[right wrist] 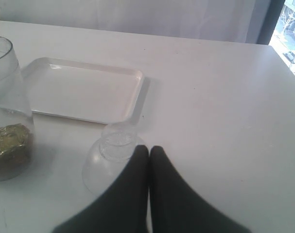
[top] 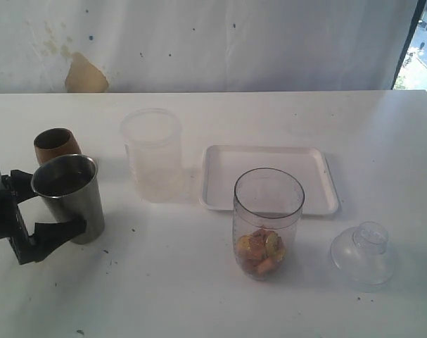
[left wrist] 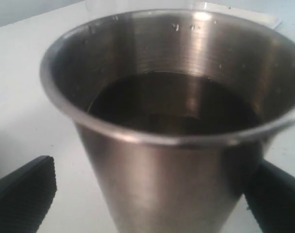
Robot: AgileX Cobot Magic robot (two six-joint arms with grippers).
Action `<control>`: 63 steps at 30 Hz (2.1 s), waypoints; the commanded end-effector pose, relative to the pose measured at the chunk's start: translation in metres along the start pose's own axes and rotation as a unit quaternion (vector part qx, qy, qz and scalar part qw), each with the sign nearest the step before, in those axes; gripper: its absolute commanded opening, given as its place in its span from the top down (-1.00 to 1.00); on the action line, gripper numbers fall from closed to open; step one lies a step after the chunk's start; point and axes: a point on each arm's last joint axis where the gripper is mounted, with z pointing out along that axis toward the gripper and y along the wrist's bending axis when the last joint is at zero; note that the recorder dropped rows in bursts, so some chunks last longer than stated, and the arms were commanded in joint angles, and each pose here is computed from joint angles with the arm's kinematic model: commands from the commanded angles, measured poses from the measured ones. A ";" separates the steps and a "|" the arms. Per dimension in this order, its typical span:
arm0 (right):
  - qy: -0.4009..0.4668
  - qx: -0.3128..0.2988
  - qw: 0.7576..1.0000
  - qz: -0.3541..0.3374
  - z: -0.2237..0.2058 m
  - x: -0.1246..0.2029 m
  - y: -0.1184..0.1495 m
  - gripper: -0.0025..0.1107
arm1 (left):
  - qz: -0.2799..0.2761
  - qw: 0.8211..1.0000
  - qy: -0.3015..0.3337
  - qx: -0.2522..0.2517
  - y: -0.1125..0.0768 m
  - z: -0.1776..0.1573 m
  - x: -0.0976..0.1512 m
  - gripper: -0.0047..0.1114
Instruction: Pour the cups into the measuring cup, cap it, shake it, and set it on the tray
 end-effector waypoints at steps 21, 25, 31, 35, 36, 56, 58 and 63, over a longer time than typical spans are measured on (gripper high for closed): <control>-0.004 0.001 1.000 0.000 0.000 0.001 0.000 0.96 | 0.000 1.000 -0.021 -0.013 0.002 0.019 -0.010 -0.89; -0.004 0.001 1.000 0.000 0.000 0.001 0.000 0.96 | -0.002 1.000 -0.023 -0.017 0.002 0.021 -0.011 -0.89; -0.004 0.001 1.000 0.000 0.000 0.001 0.000 0.96 | -0.002 1.000 -0.023 -0.016 0.001 0.021 -0.011 -0.89; -0.004 0.001 1.000 0.000 0.000 0.001 0.000 0.96 | -0.002 1.000 -0.023 -0.010 -0.001 0.024 -0.012 -0.89; -0.004 0.001 1.000 0.000 0.000 0.001 0.000 0.96 | -0.001 1.000 -0.024 -0.006 -0.003 0.027 -0.013 -0.89; -0.004 0.001 1.000 0.000 0.000 0.001 0.000 0.96 | -0.002 1.000 -0.027 -0.008 -0.005 0.032 -0.016 -0.89; -0.004 0.001 1.000 0.000 0.000 0.001 0.000 0.96 | -0.002 1.000 -0.027 -0.008 -0.005 0.032 -0.016 -0.89; -0.004 0.001 1.000 0.000 0.000 0.001 0.000 0.96 | -0.001 1.000 -0.027 -0.007 -0.005 0.032 -0.016 -0.89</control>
